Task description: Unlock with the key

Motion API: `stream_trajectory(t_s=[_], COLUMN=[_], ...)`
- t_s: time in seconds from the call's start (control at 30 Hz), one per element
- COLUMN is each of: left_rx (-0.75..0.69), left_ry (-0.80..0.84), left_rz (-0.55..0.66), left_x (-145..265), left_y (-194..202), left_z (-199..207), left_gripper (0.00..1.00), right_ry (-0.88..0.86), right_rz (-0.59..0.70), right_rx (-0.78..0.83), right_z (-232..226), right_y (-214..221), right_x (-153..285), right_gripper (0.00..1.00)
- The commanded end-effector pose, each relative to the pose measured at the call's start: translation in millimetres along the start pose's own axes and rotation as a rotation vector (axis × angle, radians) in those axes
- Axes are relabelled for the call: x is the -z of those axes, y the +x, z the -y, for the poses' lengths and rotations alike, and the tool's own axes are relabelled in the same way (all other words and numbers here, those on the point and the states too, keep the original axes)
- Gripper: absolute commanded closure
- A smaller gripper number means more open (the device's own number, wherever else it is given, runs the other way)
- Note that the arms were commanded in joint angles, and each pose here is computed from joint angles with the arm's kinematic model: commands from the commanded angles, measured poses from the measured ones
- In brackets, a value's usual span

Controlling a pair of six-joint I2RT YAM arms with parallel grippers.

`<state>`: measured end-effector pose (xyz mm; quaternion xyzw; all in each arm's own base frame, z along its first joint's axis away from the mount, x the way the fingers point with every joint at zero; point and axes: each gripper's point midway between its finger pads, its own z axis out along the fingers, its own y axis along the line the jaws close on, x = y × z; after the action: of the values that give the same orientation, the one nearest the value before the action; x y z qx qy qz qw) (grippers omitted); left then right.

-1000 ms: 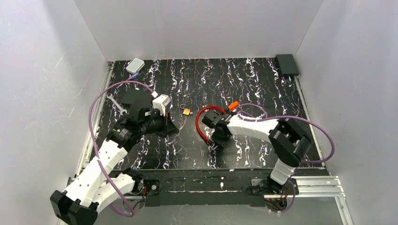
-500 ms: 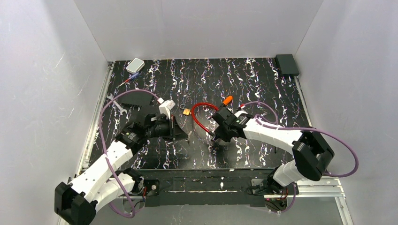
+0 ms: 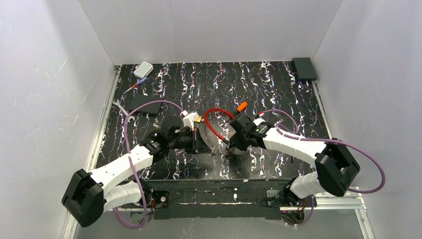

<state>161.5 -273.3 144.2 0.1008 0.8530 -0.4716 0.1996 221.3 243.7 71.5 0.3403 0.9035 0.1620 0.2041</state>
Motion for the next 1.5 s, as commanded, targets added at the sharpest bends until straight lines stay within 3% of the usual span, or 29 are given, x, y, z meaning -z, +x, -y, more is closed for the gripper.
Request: stream_trajectory(t_s=[0.0,0.57,1.47], left_rx=[0.000,0.048,0.074], left_ry=[0.002,0.036,0.025], left_rz=[0.004,-0.078,-0.047], left_x=[-10,-48,-63], left_y=[-3,23,16], left_z=[3,-5,-12], left_gripper=[1.00,1.00,1.00], right_ry=[-0.067,-0.105,-0.108], right_rz=[-0.009,-0.023,-0.087], right_rx=[-0.036,-0.046,-0.038], right_z=[-13,-20,-22], right_y=[-2,-2,11], right_x=[6,13,8], right_gripper=[0.99,0.99,0.99])
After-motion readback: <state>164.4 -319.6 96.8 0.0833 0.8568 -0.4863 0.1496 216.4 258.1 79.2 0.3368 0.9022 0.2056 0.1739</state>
